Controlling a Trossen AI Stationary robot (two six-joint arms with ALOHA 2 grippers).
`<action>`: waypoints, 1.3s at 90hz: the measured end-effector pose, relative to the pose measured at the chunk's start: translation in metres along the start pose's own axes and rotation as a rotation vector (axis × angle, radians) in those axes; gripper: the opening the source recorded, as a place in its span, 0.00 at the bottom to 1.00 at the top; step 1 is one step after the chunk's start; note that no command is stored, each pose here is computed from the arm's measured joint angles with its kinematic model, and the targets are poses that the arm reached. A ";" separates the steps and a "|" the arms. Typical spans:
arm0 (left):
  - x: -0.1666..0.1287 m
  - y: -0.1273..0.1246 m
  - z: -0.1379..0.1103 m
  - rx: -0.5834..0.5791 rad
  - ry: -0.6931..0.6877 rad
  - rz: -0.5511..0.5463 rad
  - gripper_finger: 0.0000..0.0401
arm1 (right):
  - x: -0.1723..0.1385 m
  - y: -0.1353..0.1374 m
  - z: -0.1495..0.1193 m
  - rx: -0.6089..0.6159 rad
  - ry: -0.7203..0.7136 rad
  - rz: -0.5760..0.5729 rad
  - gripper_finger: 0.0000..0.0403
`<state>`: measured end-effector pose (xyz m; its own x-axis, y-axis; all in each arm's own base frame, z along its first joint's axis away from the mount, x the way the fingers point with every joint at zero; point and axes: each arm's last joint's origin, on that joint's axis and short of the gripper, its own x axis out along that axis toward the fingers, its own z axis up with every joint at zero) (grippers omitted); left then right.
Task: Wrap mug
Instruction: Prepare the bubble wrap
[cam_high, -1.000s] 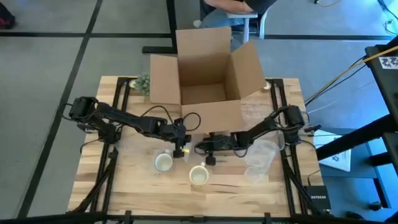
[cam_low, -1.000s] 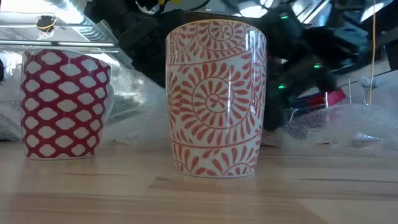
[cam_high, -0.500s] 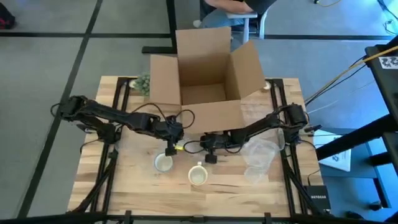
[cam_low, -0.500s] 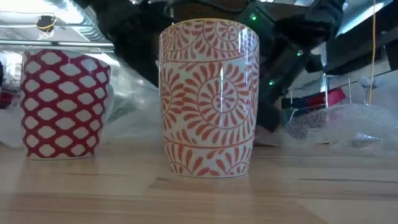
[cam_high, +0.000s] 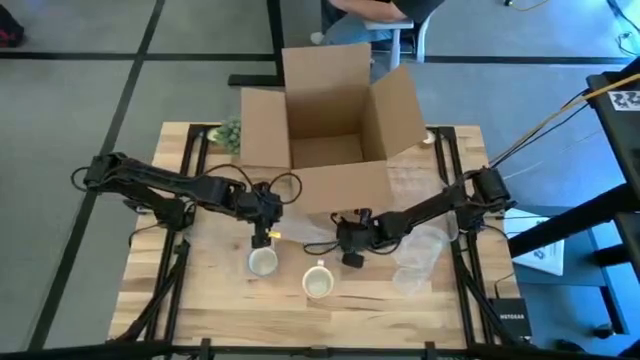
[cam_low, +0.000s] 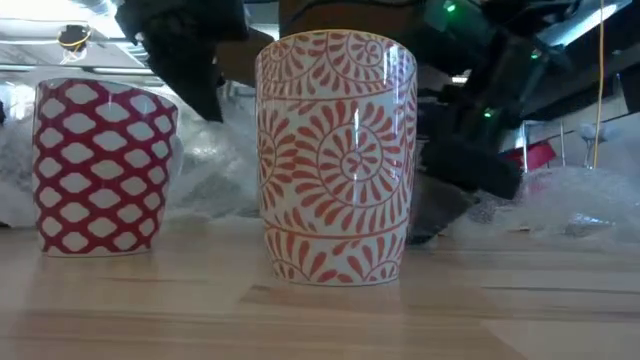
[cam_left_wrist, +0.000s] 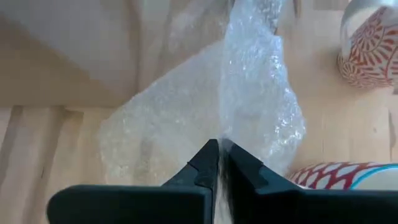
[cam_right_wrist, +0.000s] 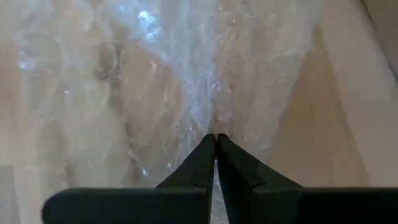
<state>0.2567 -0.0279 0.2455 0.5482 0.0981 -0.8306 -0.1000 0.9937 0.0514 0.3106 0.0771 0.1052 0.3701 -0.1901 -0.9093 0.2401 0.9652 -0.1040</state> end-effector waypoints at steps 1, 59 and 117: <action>0.000 0.000 0.000 0.001 -0.001 0.000 0.00 | 0.000 0.000 0.000 0.003 0.001 -0.001 0.01; -0.038 0.014 0.006 -0.163 0.072 -0.192 0.32 | -0.037 -0.009 -0.034 0.030 0.259 -0.154 0.01; 0.020 0.023 -0.071 -0.269 0.058 -0.056 0.33 | -0.109 -0.009 -0.045 0.121 0.190 -0.058 0.01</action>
<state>0.2066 -0.0074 0.1906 0.5112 0.0326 -0.8589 -0.2925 0.9462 -0.1381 0.2273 0.0969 0.1873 0.1796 -0.1962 -0.9640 0.3658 0.9229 -0.1197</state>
